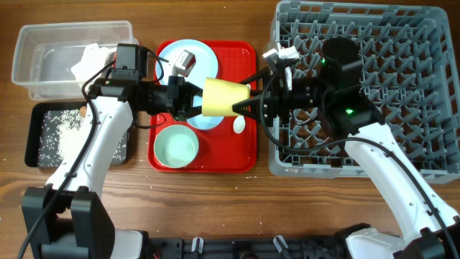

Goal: Sort waste into correct bins and load items into the dishwasher rack
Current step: 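Hand the yellow cup toward the right gripper and grasp it, then carry the yellow cup with the right gripper into the dish rack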

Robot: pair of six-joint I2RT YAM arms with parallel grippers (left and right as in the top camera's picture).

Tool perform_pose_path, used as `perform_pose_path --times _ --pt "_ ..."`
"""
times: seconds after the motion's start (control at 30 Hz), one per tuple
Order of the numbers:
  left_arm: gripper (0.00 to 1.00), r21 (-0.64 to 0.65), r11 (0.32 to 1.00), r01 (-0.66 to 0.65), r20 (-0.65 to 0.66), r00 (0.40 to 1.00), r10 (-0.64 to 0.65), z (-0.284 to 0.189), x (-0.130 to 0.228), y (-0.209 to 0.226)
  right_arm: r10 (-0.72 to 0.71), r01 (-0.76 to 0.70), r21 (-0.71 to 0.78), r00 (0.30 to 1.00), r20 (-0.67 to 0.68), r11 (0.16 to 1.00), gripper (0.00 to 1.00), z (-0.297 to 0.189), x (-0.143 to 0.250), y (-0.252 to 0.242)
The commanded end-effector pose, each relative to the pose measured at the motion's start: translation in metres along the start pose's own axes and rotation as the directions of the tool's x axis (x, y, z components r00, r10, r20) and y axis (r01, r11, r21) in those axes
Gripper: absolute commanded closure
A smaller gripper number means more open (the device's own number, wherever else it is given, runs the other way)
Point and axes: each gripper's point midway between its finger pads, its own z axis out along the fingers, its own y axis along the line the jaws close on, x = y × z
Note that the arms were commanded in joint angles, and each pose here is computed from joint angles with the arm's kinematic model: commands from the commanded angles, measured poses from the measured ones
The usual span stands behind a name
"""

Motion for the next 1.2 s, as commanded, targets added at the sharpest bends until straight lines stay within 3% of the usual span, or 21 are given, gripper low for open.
perform_pose_path --times 0.0,0.2,0.43,0.7,0.87,1.03,1.17 --pt "0.96 0.021 0.999 -0.027 -0.011 1.0 0.027 0.001 0.001 -0.011 -0.016 0.015 -0.05 1.0 -0.016 0.999 0.3 0.006 0.0 0.01" --pt "0.96 0.021 0.999 -0.027 -0.011 1.0 0.027 0.001 0.001 -0.011 -0.017 0.016 -0.05 1.0 -0.016 0.999 0.44 0.006 0.0 0.01" --pt "0.74 0.021 0.999 -0.027 -0.007 1.0 0.027 0.0 0.001 -0.011 -0.02 0.019 -0.037 1.0 -0.01 0.999 0.45 0.005 -0.001 0.008" --pt "0.7 0.017 0.999 -0.027 0.021 0.999 0.026 -0.008 -0.004 -0.01 0.009 -0.011 0.044 0.999 0.031 0.999 0.44 -0.021 -0.008 -0.014" --pt "0.69 -0.005 1.0 -0.031 0.031 0.999 0.031 -0.01 -0.006 -0.007 0.102 -0.121 0.217 0.99 0.097 0.969 0.44 -0.061 -0.009 -0.053" --pt "0.7 -0.258 0.966 -0.009 0.111 0.993 0.039 -0.016 -0.021 0.037 0.227 -0.273 0.414 0.961 0.157 0.869 0.44 -0.094 0.008 -0.09" --pt "0.7 -0.537 0.842 0.053 0.199 0.978 0.065 -0.04 -0.034 0.085 0.285 -0.334 0.575 0.942 0.178 0.747 0.43 -0.112 0.025 -0.102"
